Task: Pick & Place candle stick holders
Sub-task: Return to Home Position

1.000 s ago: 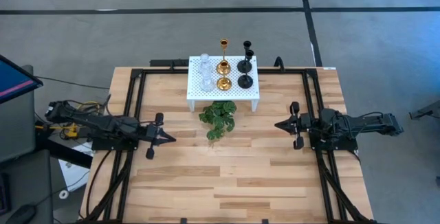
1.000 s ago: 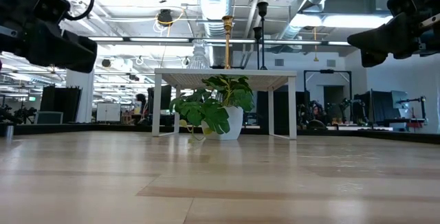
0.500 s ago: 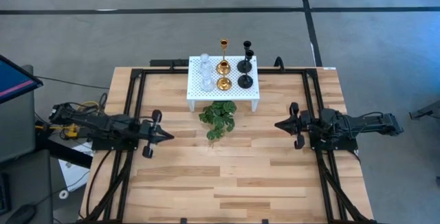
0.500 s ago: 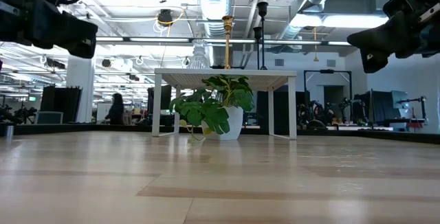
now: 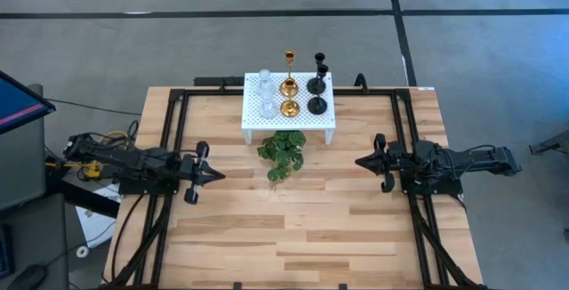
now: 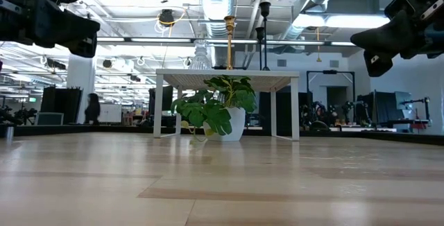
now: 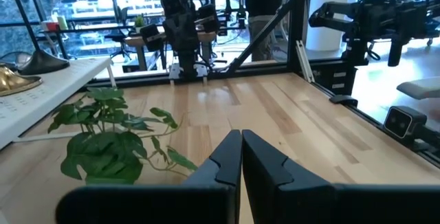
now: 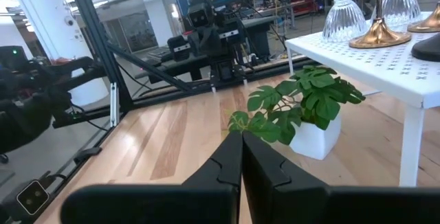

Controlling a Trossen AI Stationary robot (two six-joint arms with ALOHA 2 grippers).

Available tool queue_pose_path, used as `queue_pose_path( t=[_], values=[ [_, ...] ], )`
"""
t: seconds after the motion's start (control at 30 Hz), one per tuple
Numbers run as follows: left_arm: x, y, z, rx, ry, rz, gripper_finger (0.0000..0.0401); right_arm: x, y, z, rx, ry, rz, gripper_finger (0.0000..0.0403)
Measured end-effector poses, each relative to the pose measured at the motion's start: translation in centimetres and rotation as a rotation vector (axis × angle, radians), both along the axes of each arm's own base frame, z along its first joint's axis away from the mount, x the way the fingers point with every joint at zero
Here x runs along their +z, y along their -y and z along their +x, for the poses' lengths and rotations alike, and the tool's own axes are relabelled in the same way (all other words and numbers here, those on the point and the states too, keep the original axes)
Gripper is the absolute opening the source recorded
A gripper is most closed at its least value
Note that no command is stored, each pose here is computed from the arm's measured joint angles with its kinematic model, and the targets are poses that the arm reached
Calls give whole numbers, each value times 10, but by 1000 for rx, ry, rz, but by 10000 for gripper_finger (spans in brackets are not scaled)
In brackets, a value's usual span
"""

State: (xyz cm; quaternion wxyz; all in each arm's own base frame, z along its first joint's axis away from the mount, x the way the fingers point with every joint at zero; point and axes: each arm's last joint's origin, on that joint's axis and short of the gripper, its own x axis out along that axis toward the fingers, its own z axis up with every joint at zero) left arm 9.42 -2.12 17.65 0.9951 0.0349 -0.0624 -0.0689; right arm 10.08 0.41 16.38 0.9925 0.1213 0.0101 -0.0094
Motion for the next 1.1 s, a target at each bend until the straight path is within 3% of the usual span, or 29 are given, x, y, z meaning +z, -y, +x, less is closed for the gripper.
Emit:
queue_pose_path(
  t=[0.7, 0.83, 0.97, 1.1],
  values=[
    [0, 0, 0, -6, -1, -39, 12, 0, 0, 0, 1, 0, 0, 0],
    [-8, 0, 1, -16, -101, -94, 12, 0, 0, 0, 1, 0, 0, 0],
    [-9, 2, 0, -89, -107, -71, 12, 0, 0, 0, 1, 0, 0, 0],
    [-9, 4, 0, -152, -124, -120, 12, 0, 0, 0, 1, -1, 0, 0]
  ],
)
